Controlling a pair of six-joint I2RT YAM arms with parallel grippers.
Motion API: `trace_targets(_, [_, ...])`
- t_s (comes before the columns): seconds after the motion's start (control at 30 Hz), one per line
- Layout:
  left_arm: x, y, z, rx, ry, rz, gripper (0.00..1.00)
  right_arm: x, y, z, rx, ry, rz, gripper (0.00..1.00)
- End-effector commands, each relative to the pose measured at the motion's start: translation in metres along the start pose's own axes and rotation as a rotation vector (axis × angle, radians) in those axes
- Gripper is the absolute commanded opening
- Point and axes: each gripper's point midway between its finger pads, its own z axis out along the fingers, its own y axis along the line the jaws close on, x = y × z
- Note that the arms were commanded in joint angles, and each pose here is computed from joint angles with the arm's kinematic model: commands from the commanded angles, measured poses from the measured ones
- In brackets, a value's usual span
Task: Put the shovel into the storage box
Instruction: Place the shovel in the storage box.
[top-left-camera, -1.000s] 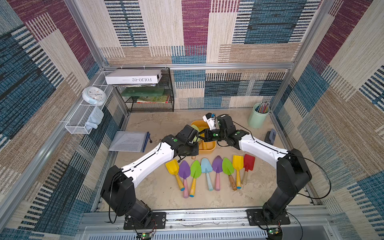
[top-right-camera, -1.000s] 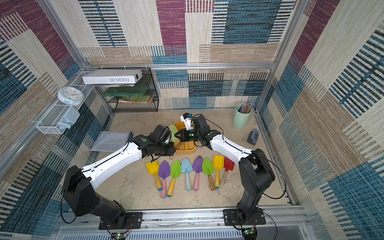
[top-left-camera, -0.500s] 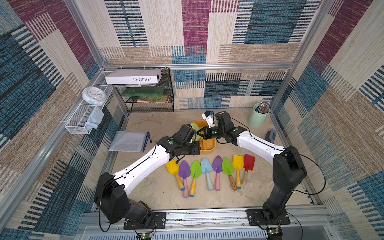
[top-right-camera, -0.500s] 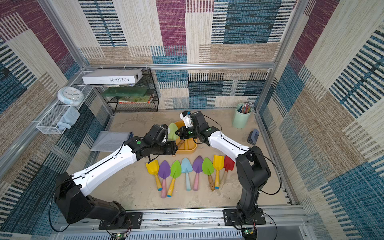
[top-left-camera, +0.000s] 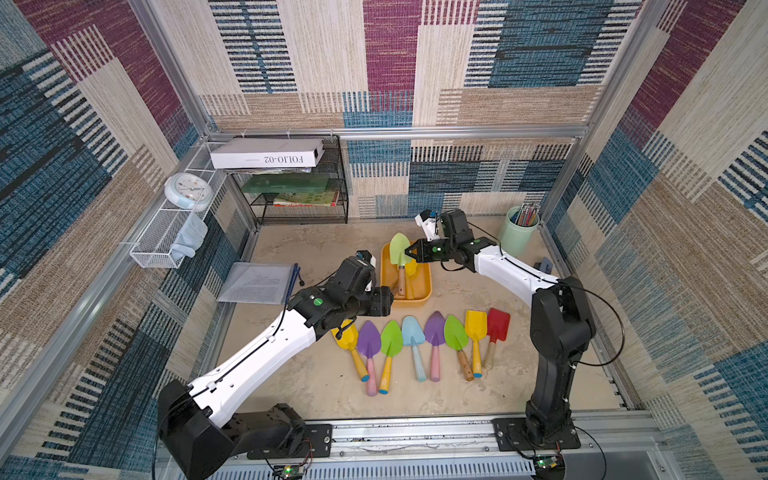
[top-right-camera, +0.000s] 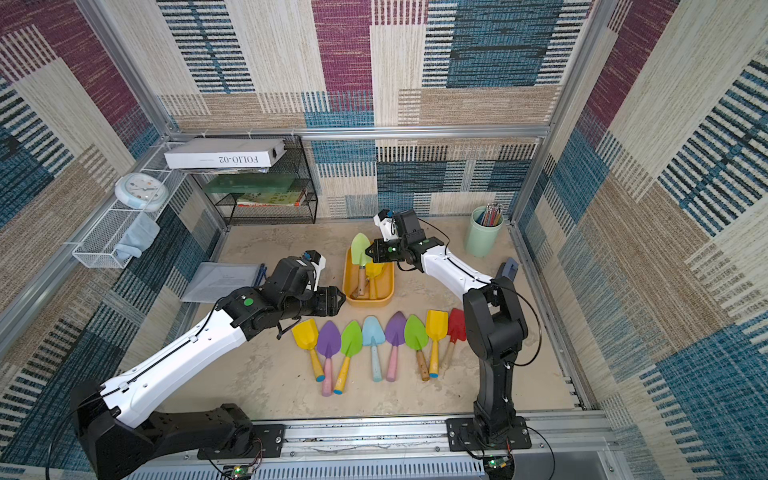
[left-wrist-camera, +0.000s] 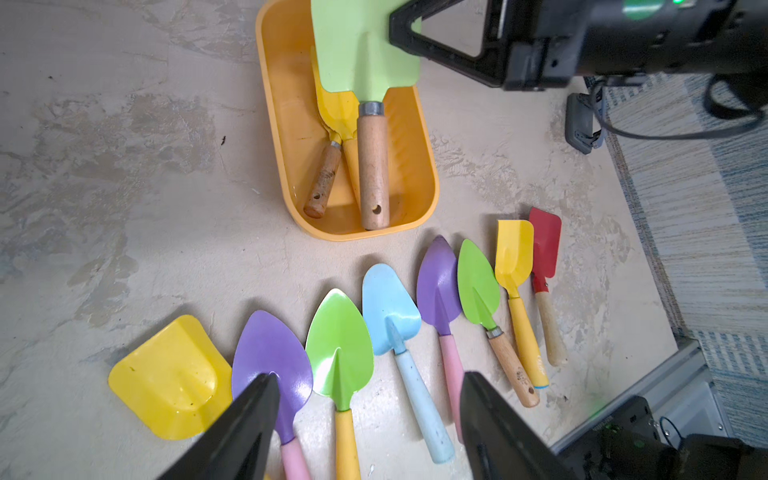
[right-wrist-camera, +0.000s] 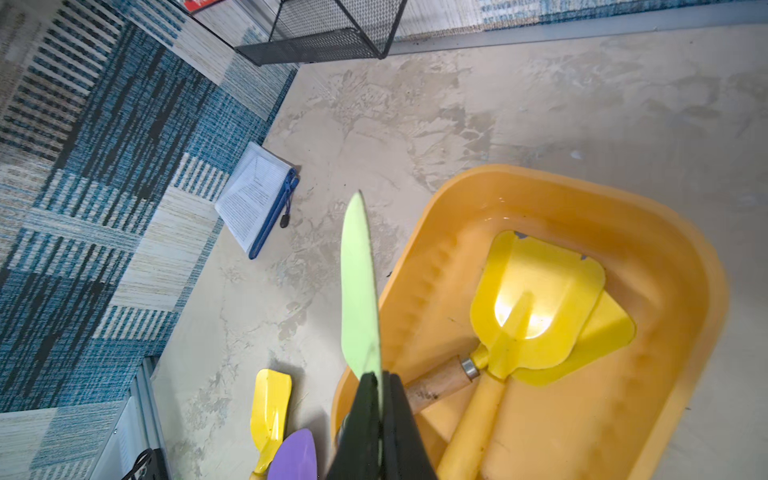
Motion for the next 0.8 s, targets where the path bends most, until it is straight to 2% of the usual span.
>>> trace_targets(0.0, [-0.008,0.0,-0.005,0.004,-0.049,0.024,0.73,0.001,-0.007,0.009,-0.013,0.025,-0.01,0.0])
trace_targets(0.77, [0.0,0.009,-0.007,-0.025,-0.045,0.047,0.73,0.026,-0.05,0.068,-0.027,0.094,0.061,0.0])
